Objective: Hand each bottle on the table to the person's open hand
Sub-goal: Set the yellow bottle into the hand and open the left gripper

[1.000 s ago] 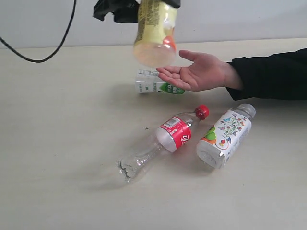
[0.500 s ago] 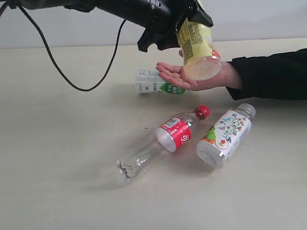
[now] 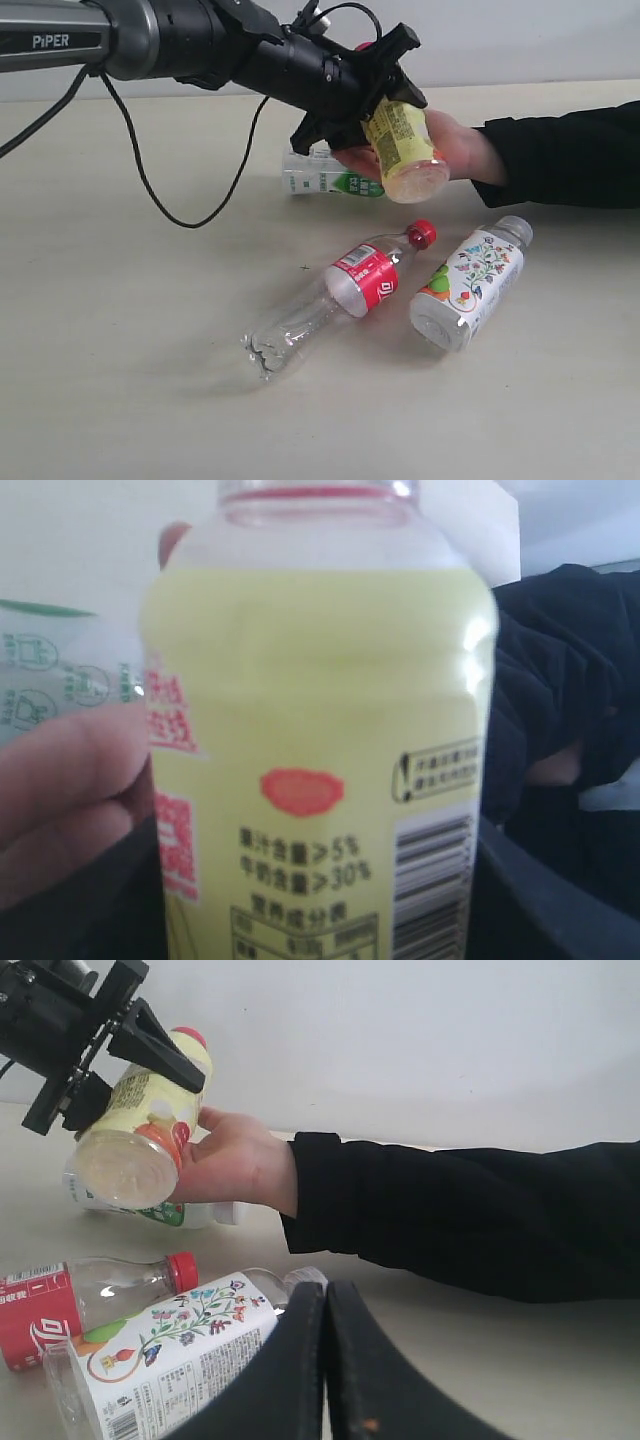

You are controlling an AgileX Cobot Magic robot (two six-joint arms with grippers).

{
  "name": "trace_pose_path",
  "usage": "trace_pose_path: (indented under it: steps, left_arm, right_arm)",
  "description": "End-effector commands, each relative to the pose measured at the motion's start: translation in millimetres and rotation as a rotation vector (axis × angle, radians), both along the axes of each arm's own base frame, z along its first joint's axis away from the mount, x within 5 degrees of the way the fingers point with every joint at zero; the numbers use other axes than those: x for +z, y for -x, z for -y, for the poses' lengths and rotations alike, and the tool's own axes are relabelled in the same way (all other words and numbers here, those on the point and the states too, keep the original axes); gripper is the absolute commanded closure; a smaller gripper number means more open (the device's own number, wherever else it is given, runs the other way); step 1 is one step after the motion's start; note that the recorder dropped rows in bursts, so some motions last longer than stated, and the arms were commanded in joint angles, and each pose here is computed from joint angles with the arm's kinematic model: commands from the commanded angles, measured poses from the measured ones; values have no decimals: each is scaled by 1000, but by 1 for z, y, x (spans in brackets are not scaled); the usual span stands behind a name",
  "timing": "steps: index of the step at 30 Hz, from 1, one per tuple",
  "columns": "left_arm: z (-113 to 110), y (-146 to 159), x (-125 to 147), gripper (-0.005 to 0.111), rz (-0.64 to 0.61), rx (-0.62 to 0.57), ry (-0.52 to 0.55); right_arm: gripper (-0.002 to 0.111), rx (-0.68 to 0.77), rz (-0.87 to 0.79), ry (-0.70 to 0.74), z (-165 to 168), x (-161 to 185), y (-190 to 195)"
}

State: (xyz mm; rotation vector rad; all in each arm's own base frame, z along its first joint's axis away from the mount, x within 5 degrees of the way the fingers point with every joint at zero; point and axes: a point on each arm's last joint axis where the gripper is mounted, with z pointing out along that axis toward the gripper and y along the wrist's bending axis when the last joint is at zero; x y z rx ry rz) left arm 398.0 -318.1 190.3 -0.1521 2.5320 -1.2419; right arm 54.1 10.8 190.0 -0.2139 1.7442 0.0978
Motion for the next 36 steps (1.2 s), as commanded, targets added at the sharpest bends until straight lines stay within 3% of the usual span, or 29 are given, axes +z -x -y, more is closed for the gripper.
trace_pose_path:
  steps: [1, 8, 16, 23, 36]
  left_arm:
    - [1, -3, 2, 93, 19, 23, 13]
    - [0, -5, 3, 50, 31, 39, 13]
    - [0, -6, 3, 23, 80, 16, -11]
    - [-3, -4, 4, 17, 57, -24, -10]
    - [-42, -5, 26, 17, 45, -225, -46]
  right_arm:
    - [108, -2, 5, -2, 0, -1, 0]
    - [108, -2, 5, -2, 0, -1, 0]
    - [108, -2, 5, -2, 0, -1, 0]
    - [108, -2, 5, -2, 0, -1, 0]
    - [108, -2, 5, -2, 0, -1, 0]
